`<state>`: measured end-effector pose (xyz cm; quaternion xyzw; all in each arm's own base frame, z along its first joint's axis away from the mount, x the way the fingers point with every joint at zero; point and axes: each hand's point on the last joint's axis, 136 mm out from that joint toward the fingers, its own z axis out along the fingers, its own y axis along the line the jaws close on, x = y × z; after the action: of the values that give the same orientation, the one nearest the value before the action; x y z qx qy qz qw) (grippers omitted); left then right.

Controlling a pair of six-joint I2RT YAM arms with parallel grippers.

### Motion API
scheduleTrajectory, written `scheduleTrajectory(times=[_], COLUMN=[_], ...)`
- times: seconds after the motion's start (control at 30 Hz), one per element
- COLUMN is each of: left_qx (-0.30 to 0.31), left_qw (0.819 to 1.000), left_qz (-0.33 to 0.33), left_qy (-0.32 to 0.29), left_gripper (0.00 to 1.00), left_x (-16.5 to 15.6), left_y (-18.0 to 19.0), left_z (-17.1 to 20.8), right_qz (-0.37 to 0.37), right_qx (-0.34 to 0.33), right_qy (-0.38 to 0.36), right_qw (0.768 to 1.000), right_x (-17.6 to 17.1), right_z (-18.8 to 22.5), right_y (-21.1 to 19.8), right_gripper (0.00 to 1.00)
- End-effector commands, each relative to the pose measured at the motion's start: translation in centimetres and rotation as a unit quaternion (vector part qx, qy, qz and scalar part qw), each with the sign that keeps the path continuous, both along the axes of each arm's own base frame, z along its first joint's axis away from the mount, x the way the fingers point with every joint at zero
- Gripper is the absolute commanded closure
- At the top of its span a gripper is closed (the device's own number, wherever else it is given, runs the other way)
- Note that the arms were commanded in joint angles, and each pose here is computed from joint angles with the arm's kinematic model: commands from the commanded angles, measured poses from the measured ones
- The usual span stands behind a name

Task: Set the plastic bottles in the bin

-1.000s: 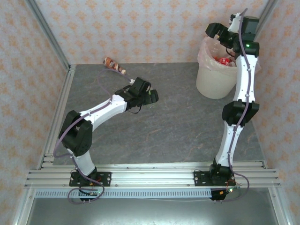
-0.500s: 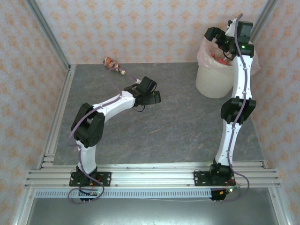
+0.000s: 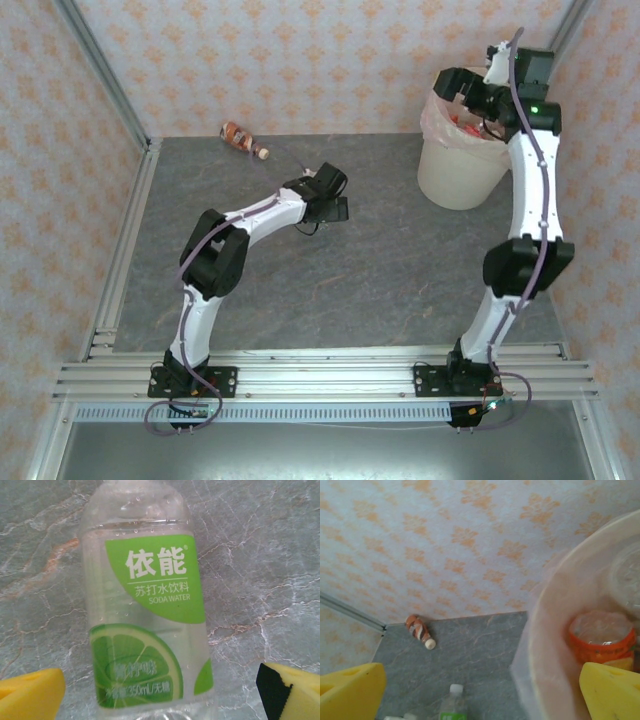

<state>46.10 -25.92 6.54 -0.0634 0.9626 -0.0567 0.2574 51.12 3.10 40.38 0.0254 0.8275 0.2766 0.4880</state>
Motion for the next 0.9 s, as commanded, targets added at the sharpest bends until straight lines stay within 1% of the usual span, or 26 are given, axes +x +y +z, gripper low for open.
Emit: scheduleTrajectory(times=[0.0,0.17,0.23,0.37,0.47,0.53,0.63,0.73,0.87], left_qx=[0.025,0.021,0.024,0.02,0.017,0.019,0.011,-0.006,-0.034], left_qw=[1.0,1.0,1.0,1.0,1.0,1.0,0.999,0.994,0.973], left_qz=[0.004,0.01,0.009,0.001,-0.011,-0.016,-0.031,-0.075,-0.15], left_qy=[0.008,0.013,0.015,0.017,0.006,0.0,-0.022,-0.075,-0.173], left_gripper=[0.01,0.06,0.1,0.26,0.37,0.43,0.48,0.5,0.51], left_x=[0.0,-0.2,-0.3,-0.5,-0.8,-1.0,-1.4,-2.1,-4.1], left_y=[0.5,0.5,0.6,0.2,-0.2,-0.2,-0.7,-2.3,-5.1], left_z=[-0.6,-1.5,-1.8,-2.2,-1.4,-0.7,1.4,5.2,12.3], right_qz=[-0.018,-0.03,-0.033,-0.062,-0.073,-0.075,-0.074,-0.072,-0.069], right_qx=[-0.023,-0.006,0.005,0.019,0.026,0.023,0.03,0.061,0.097], right_qy=[-0.081,-0.09,-0.086,-0.077,-0.083,-0.083,-0.084,-0.091,-0.074], right_qw=[0.996,0.996,0.996,0.995,0.994,0.993,0.993,0.991,0.99], right_x=[-1.8,-4.7,-5.6,-7.2,-8.5,-9.1,-9.8,-10.2,-10.3], right_z=[3.3,3.2,2.7,1.0,-0.2,-0.8,-1.1,-1.1,-2.1], right_y=[-0.3,-0.2,-0.1,-0.6,-0.7,-0.7,-0.5,0.0,0.8], right_gripper=[0.01,0.01,0.01,0.01,0.01,0.01,0.01,0.01,0.01])
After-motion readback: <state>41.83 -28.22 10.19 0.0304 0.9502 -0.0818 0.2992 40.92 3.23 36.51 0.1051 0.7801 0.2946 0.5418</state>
